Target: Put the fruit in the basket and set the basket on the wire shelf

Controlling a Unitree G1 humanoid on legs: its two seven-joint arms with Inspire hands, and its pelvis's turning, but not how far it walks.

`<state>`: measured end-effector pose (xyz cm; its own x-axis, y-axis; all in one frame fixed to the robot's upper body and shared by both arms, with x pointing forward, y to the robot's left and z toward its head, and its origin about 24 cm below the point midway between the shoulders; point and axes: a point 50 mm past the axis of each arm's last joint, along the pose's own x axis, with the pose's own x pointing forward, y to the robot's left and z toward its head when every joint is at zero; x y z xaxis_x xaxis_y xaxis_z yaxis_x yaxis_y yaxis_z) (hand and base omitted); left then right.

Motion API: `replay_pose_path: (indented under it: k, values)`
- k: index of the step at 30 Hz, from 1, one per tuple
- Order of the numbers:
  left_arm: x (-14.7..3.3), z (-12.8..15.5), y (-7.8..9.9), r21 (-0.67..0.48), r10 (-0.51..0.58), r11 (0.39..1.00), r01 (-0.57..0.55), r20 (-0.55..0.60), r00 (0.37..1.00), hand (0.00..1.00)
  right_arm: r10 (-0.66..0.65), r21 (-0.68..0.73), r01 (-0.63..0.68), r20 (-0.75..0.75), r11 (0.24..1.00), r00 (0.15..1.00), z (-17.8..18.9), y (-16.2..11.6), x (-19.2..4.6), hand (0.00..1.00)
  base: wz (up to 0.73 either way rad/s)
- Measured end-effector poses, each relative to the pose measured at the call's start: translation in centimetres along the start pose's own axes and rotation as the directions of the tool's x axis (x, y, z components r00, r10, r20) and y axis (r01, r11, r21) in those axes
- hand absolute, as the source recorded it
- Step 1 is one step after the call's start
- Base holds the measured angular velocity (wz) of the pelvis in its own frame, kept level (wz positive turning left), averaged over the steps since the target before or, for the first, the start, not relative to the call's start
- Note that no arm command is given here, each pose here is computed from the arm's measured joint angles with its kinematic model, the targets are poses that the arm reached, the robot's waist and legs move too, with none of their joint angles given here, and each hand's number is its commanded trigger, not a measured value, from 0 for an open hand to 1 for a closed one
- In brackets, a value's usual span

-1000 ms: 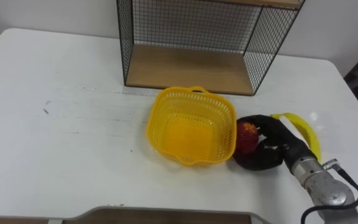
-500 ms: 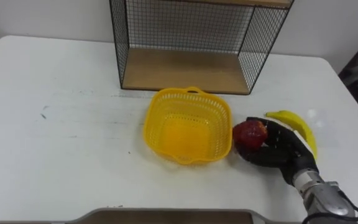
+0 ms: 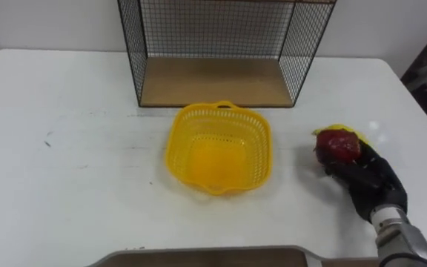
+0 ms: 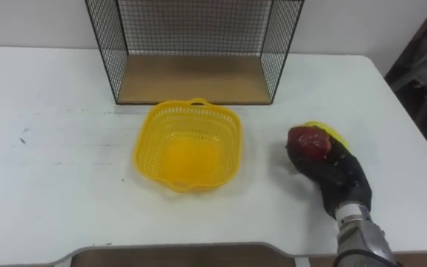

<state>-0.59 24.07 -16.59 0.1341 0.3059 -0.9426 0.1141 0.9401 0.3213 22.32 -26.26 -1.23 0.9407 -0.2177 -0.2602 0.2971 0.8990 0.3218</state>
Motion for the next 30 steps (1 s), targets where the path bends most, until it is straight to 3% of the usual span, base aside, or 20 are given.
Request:
replay_pose_path:
  k: [5, 14, 19, 24, 30]
  values:
    - [0.0, 0.3, -0.2, 0.001, -0.003, 1.0, 0.003, 0.009, 1.0, 0.0, 0.076, -0.039, -0.072, 0.121, 0.997, 0.99, 2.7, 2.2, 0.1, 1.0, 0.0]
    - [0.1, 0.9, -0.2, 0.019, -0.003, 1.0, 0.003, 0.031, 1.0, 0.0, 0.223, -0.326, -0.133, 0.257, 0.936, 0.941, 6.2, 5.5, -0.4, 1.0, -0.01]
    - [0.1, 1.3, -0.1, 0.026, -0.006, 1.0, 0.005, 0.043, 0.999, 0.0, 0.325, -0.561, -0.119, 0.283, 0.819, 0.902, 7.6, 7.4, -0.6, 1.0, -0.12]
    - [0.2, 1.9, 0.1, 0.027, -0.006, 1.0, 0.005, 0.063, 0.998, 0.0, 0.388, -0.648, -0.105, 0.312, 0.754, 0.867, 8.7, 8.9, -0.8, 1.0, 0.0]
    - [0.3, 2.0, 0.3, 0.03, -0.004, 1.0, 0.002, 0.056, 0.998, 0.0, 0.471, -0.744, -0.149, 0.242, 0.651, 0.848, 7.8, 10.5, -1.0, 1.0, 0.0]
